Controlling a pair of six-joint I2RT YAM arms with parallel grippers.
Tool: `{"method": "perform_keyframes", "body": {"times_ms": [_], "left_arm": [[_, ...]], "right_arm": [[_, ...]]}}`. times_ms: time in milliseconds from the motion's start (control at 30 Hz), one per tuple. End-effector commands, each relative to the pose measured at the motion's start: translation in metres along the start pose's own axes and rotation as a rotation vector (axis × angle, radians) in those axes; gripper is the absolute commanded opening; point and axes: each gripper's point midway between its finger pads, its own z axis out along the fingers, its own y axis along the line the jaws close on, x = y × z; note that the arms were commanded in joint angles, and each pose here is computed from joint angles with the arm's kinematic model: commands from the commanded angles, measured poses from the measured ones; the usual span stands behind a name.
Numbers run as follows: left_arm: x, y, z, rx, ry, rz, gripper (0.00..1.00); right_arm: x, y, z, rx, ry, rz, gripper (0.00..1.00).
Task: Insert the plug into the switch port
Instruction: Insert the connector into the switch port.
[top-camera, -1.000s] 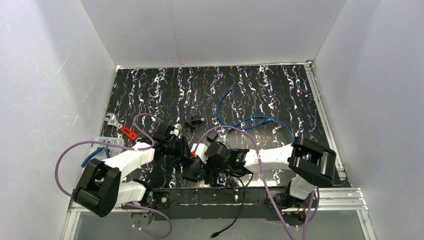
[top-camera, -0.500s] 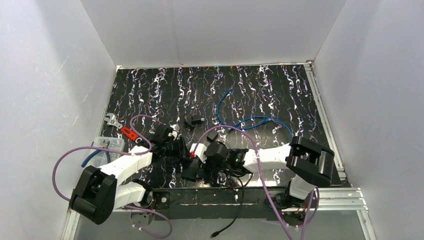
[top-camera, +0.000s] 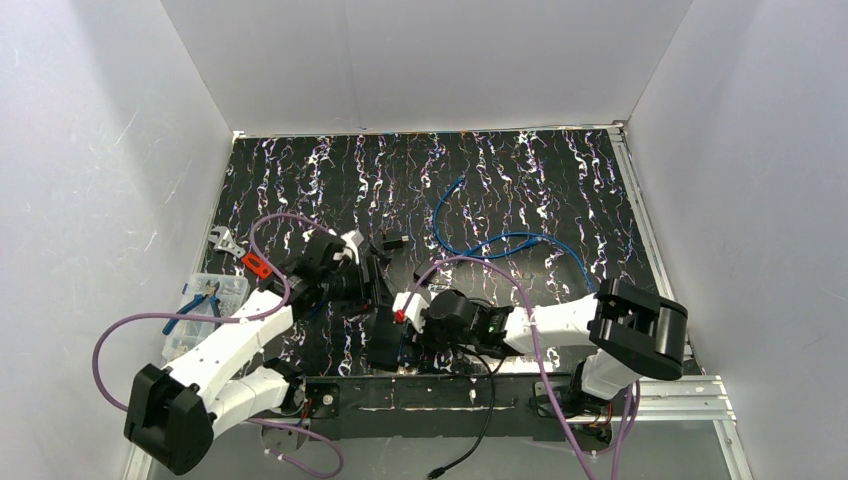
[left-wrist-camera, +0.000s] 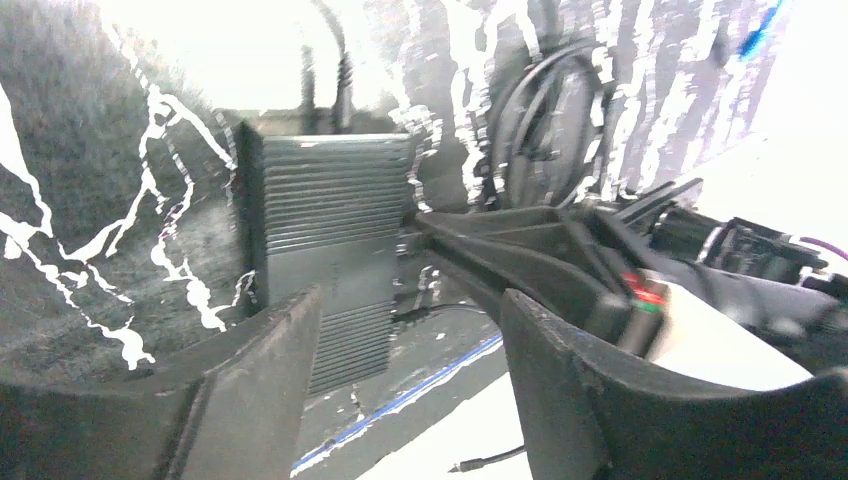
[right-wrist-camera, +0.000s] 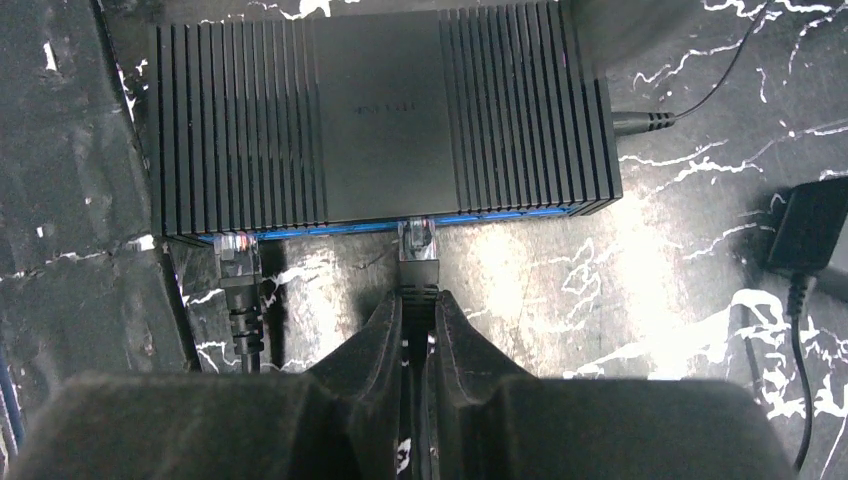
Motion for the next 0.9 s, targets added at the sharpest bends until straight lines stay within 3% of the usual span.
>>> {"method": "perform_keyframes", "body": {"times_ms": [0, 400, 867], "left_arm": [[-0.014, -0.017, -0.03, -0.015, -0.054, 0.051, 0.67], [-0.045, -0.024, -0.097, -0.105, -0.284, 0.13, 0.84], [-0.04, -0.021, -0.12, -0.12, -0.336, 0.154, 0.87]], "right_arm": [[-0.031, -0.003, -0.011, 0.034, -0.138, 0.026, 0.01], [-0.085, -0.059, -0.035, 0.203, -0.205, 0.03, 0.01], [-0.156, -0.171, -0.012, 0.316, -0.179, 0.148, 0.01]]}}
